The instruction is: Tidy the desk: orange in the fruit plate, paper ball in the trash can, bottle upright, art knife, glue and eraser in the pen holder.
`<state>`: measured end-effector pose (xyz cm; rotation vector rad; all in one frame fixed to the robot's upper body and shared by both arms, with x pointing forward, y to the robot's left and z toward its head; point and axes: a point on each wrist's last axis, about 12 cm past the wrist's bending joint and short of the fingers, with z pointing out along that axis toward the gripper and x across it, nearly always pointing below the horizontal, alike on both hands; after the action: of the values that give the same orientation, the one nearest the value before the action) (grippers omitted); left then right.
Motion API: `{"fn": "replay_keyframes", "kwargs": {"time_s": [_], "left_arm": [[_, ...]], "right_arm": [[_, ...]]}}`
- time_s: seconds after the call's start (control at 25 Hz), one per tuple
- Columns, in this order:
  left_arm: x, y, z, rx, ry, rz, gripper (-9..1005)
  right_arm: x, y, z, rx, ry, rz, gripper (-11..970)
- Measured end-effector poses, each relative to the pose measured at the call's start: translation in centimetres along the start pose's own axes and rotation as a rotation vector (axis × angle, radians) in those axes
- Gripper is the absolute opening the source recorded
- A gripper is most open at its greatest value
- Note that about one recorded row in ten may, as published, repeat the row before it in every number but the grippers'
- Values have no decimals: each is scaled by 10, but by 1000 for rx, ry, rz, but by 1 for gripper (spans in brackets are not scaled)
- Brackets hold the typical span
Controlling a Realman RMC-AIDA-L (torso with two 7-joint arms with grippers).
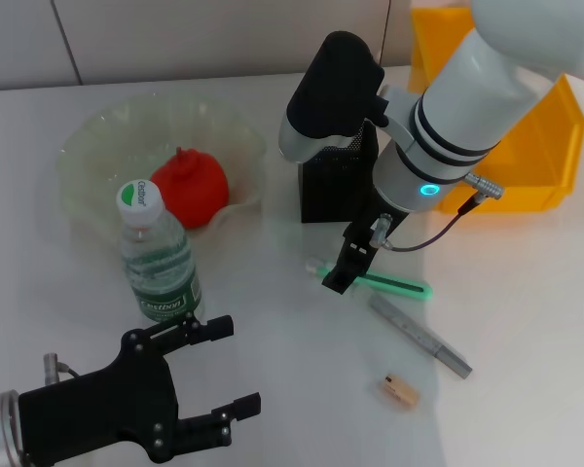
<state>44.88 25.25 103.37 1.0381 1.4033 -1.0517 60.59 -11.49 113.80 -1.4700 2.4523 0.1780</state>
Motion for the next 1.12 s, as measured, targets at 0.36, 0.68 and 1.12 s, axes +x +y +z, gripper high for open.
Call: {"fn": "replay_keyframes", "kwargs": {"time_s": [0.36, 0.68, 1.12], "left_arm": [[1, 0, 0, -4, 3, -2, 803], [1, 0, 0, -4, 3, -3, 803], [1, 0, 0, -3, 2, -3, 803]], "right_arm": [[1, -1, 2, -1, 5, -8, 618], [3, -3, 7, -1, -5, -3, 390], [3, -1, 12, -17, 4, -12, 387]]}}
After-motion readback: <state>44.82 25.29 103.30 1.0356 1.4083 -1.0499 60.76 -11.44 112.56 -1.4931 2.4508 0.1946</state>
